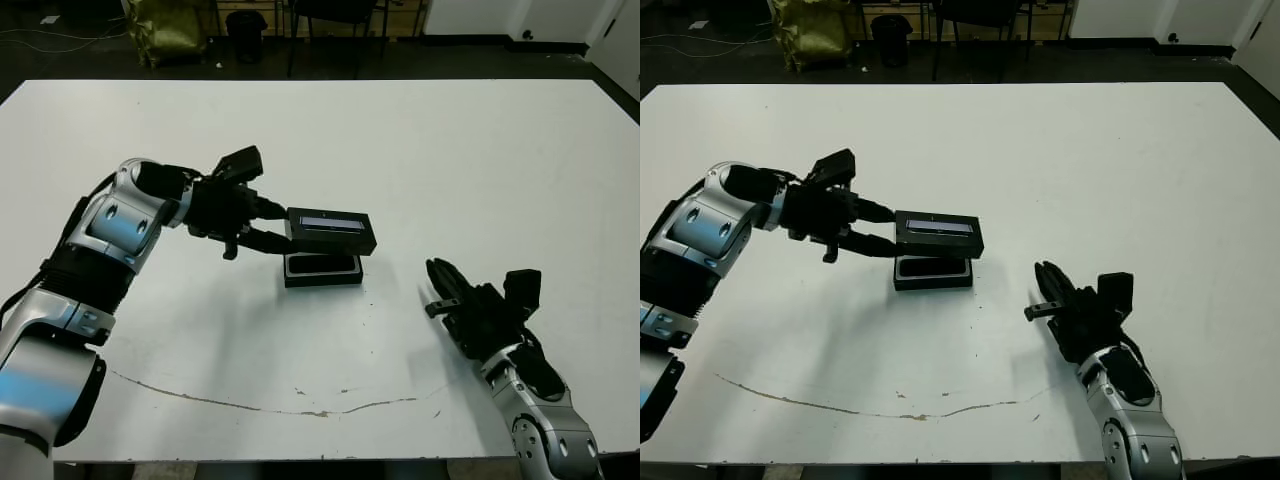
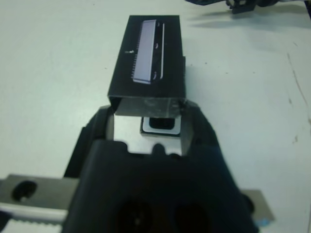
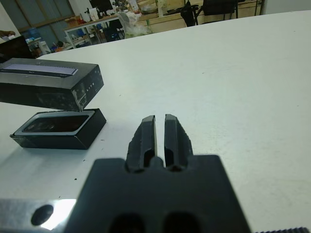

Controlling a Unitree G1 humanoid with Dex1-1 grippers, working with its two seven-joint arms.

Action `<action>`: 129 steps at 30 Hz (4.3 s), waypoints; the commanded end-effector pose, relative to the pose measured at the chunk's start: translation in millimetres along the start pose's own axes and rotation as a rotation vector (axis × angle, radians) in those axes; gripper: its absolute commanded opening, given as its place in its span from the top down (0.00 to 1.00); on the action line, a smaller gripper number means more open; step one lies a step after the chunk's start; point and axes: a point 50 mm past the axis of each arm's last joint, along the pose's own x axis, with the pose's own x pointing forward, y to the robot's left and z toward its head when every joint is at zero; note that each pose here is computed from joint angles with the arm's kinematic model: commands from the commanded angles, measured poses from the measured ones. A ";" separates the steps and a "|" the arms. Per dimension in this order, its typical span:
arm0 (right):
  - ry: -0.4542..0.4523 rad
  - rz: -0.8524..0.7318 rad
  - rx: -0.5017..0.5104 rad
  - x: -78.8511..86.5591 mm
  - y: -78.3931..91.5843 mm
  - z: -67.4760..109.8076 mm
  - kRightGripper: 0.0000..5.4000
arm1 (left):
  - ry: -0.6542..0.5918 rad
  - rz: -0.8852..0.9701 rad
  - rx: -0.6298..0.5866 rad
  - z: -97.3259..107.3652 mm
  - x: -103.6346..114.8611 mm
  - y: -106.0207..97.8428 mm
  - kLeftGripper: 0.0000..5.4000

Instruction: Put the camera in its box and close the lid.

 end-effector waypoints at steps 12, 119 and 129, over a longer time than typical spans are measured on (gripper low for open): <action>0.023 -0.019 -0.012 -1.8 -2.4 -5.0 1.00 | 0.066 -0.011 -0.004 1.1 -9.7 0.7 0.65; 0.006 -0.018 -0.011 -5.6 -0.7 -5.4 1.00 | 0.250 -0.029 -0.057 -43.6 0.1 -9.6 0.70; 0.002 -0.013 0.006 -5.5 -0.7 -6.8 1.00 | 0.268 -0.038 -0.062 -46.5 2.5 -11.3 0.70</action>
